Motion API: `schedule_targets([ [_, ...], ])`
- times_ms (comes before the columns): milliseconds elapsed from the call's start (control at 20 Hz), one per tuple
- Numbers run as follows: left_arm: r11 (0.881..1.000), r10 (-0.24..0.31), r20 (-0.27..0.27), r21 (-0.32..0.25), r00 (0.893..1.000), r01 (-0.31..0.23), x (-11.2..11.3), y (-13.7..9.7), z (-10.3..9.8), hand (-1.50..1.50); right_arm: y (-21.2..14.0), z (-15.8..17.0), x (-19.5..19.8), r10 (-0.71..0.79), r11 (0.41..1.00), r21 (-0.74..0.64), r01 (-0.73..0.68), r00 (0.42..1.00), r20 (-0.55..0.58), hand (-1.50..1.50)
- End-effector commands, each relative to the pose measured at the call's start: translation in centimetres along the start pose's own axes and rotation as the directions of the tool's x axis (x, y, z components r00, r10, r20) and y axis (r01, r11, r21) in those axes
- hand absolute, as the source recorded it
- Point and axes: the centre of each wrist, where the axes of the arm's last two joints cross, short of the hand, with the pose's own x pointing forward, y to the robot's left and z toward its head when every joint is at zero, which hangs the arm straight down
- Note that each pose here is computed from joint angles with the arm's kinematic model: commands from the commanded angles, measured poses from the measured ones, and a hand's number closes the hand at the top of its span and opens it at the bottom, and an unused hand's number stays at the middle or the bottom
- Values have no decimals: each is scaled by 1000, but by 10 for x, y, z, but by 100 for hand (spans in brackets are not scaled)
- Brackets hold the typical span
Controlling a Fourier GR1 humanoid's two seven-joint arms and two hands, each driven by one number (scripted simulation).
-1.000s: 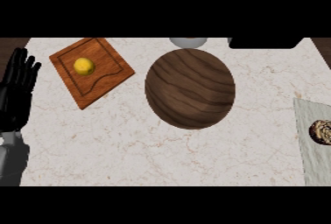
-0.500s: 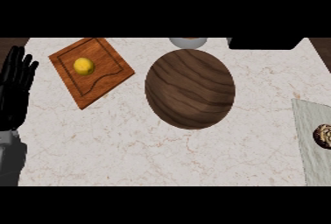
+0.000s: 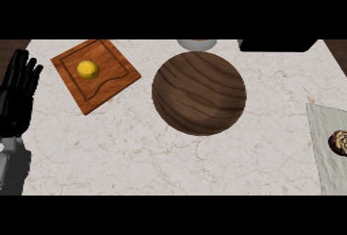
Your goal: Pick the pear from the placemat and place it in the bowl
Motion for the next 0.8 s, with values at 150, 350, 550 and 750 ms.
schedule_targets([
  [150, 1000, -1, -1, 4, 1000, 1, 2, 7, 1, 0, 4, -3, 22, 323, 941, -83, -329, 943, -78, 150],
  [350, 1000, -18, -7, 19, 1000, 18, -11, 6, -1, 0, -28, 13, 53, 347, 925, -139, -353, 936, -67, 150],
  [550, 1000, -10, 7, 21, 1000, 10, 2, 16, -2, 0, -44, 33, 40, 355, 876, -302, -377, 926, -126, 150],
  [750, 1000, 11, -13, 12, 1000, -11, 3, 14, 5, 0, -58, 59, 73, 321, 859, -401, -319, 945, -66, 150],
])
